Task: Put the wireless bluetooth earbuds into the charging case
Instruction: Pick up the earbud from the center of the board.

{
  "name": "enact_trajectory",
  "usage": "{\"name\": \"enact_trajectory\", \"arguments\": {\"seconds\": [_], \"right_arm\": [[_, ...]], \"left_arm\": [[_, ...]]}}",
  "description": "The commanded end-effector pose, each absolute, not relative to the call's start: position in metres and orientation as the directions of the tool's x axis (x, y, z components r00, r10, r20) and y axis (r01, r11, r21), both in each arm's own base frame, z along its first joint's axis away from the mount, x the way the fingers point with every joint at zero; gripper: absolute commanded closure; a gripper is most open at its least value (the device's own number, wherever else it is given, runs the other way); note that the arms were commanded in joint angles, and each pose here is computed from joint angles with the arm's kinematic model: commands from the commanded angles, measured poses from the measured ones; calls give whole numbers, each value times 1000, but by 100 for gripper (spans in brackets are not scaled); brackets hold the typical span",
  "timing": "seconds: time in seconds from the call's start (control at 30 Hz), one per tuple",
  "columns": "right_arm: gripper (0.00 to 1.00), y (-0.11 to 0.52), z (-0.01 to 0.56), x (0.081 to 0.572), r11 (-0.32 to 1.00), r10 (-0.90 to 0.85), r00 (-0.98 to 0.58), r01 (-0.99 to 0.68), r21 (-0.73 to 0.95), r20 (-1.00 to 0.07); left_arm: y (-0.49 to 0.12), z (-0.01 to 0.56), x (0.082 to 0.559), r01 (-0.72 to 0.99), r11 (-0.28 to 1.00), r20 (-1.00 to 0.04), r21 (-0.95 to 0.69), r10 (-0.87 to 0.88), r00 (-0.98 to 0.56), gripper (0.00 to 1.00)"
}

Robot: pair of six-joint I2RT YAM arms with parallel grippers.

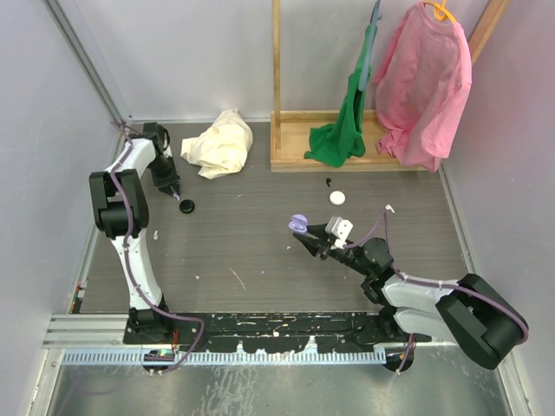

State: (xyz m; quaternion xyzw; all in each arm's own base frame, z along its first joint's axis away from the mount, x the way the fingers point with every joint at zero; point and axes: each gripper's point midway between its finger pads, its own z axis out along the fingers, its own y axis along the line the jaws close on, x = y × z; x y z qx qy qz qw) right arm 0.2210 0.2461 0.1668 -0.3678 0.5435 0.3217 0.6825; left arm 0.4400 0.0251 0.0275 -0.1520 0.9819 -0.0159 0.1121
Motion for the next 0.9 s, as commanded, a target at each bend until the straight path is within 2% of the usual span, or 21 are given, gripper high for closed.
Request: {"name": "enact_trajectory", "arguments": {"seconds": [0.0,0.27,0.87], "right_arm": [[99,248,205,218,524,119,294,-830,-191,-948],[99,247,212,216,525,141,308,-829,-193,-941],[99,247,227,217,533,188,277,-834,-139,-942]], "left_arm": [[18,78,454,-310,939,-357,-151,-345,-868,83],[-1,118,449,-293,923,-456,-249,-378,-806,85],[-76,209,381,-89,923,-715,-375,-348,-606,86]]}}
